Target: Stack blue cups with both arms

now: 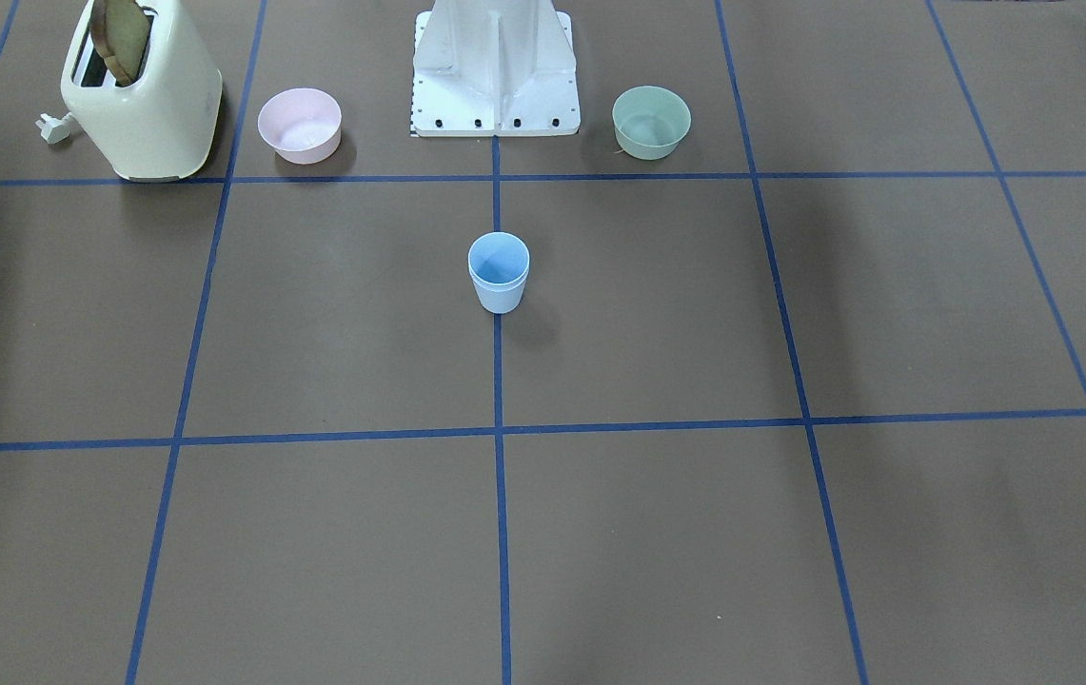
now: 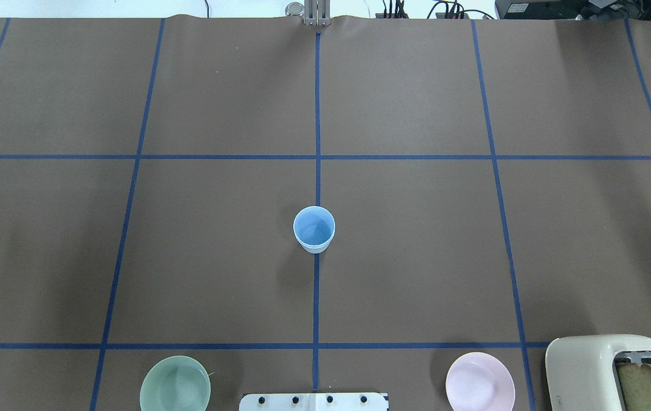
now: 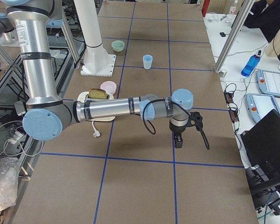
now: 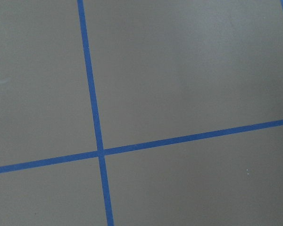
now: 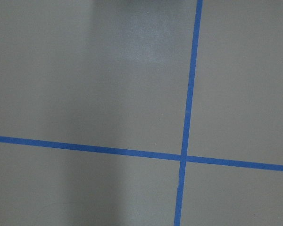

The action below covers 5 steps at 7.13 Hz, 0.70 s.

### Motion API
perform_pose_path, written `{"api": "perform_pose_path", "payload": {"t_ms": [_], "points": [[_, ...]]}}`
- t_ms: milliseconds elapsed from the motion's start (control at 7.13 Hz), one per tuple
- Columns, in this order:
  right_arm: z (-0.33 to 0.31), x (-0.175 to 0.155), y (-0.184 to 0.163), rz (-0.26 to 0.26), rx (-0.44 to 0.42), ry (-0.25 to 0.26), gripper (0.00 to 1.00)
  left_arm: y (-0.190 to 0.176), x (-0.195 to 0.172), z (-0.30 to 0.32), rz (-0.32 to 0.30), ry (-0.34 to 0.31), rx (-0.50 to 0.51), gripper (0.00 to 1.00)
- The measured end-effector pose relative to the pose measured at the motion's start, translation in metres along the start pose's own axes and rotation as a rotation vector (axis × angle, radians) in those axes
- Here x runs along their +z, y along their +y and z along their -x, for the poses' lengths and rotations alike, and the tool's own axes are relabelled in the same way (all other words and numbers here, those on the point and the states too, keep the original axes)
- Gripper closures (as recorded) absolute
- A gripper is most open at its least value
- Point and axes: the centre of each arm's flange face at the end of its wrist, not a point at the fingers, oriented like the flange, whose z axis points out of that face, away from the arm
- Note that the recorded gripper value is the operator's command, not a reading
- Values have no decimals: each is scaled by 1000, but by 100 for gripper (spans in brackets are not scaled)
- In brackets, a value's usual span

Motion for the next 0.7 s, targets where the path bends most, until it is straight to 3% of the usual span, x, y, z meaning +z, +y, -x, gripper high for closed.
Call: {"api": "perform_pose_path", "payload": {"t_ms": [421,701], "points": [[-4,5,0,5,5,-2,0,1,-4,1,-7,-9,-4,2],[-5,6,1,8,8,-4,0,8,-13,21,-20,-52,-57,2]]}}
